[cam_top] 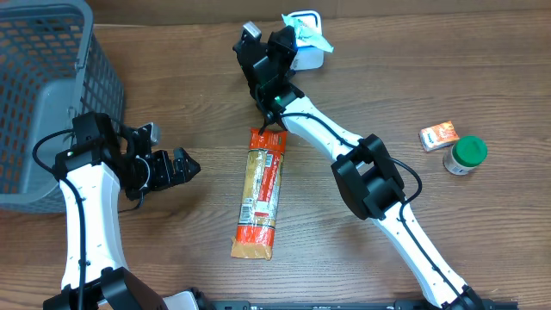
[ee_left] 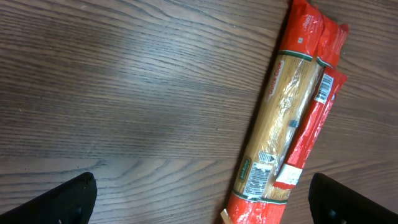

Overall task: Scan the item barcode
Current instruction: 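Hold the teal bag in front of the white scanner face, then move the teal bag right and lower it near the jar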

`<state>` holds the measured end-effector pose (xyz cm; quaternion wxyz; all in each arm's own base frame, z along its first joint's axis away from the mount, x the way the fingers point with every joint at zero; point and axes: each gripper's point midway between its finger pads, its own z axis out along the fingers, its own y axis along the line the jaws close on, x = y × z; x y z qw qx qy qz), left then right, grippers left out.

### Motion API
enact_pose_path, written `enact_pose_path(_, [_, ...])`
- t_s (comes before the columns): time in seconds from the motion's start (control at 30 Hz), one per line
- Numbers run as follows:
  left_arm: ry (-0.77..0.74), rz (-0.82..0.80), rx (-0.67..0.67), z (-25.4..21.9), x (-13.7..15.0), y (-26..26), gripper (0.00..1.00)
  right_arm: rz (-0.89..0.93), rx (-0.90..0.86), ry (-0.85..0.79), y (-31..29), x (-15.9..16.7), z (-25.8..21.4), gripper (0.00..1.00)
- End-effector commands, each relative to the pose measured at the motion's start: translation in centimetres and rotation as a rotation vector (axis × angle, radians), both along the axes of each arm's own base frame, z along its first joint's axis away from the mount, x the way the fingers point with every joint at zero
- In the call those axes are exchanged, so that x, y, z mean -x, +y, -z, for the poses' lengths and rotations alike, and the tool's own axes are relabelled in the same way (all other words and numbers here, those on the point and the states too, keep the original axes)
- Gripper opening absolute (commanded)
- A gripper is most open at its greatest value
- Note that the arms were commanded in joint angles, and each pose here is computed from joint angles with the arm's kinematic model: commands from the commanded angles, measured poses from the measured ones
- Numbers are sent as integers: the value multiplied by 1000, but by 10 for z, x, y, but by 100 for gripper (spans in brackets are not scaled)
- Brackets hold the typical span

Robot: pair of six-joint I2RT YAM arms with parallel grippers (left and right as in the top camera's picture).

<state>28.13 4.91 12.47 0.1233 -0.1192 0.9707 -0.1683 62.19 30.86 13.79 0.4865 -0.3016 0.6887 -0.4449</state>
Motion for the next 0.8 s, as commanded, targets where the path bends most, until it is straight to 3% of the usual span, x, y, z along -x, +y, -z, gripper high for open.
enact_pose_path(0.0, [-8,23,10,0,-1,-4,100,25,-114,-107,-2,-3,-23,3])
enact_pose_path(0.3, [-7,23,10,0,-1,-4,99,102,-232,-247,-29,7,-117,3])
enact_pose_path(0.6, [-8,23,10,0,-1,-4,100,197,-390,-17,-56,60,-124,3])
enact_pose_path(0.67, [-8,23,10,0,-1,-4,100,223,-437,65,-65,77,-115,3])
enact_pose_path(0.77, [-8,23,10,0,-1,-4,99,241,-569,314,-68,114,-82,3])
